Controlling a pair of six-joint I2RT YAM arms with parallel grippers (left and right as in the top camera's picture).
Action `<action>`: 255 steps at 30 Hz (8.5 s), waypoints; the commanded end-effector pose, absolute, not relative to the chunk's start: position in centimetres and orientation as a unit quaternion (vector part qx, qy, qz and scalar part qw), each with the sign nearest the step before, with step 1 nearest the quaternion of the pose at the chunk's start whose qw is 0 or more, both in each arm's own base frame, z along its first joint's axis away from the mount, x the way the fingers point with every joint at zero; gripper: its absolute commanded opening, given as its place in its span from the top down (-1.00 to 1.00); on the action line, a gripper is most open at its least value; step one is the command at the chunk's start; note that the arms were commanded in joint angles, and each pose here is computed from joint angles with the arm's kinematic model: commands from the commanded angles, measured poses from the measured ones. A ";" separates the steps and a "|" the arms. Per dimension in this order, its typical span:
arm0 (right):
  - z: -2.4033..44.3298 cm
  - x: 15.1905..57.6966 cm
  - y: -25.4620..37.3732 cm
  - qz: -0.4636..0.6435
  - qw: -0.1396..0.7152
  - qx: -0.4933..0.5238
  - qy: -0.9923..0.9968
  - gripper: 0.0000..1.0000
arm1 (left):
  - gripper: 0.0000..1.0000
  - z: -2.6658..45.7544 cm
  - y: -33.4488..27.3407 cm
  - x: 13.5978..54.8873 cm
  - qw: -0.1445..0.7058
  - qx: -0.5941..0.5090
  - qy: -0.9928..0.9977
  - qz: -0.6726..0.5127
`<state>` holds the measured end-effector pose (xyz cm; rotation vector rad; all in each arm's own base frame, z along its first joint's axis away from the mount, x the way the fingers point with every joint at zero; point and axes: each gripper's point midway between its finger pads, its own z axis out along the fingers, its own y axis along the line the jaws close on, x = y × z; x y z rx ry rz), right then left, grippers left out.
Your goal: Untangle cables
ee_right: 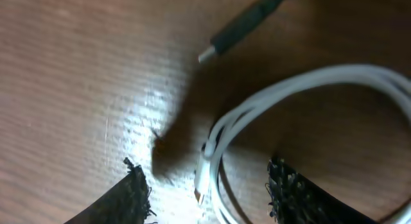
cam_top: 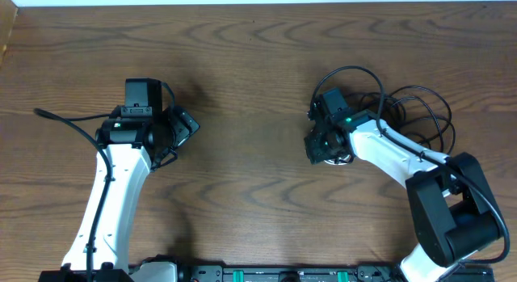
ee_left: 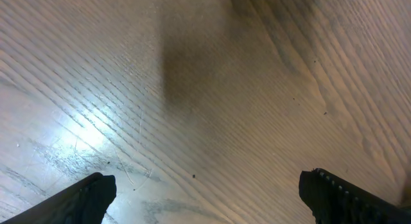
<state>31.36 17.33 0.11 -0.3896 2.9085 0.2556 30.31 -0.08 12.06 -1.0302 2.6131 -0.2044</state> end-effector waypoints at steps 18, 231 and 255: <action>5.4 33.0 15.1 0.073 0.150 -0.157 0.973 0.98 | -0.95 12.5 0.4 30.4 0.171 -0.365 0.913 -0.066; 3.2 29.3 -29.7 -0.245 0.049 0.374 0.893 0.98 | -0.96 12.5 0.4 30.4 0.171 -0.365 0.913 -0.066; 17.6 41.0 -20.8 0.053 0.294 0.366 0.881 -0.99 | -0.96 12.5 0.4 30.4 0.171 -0.365 0.913 -0.066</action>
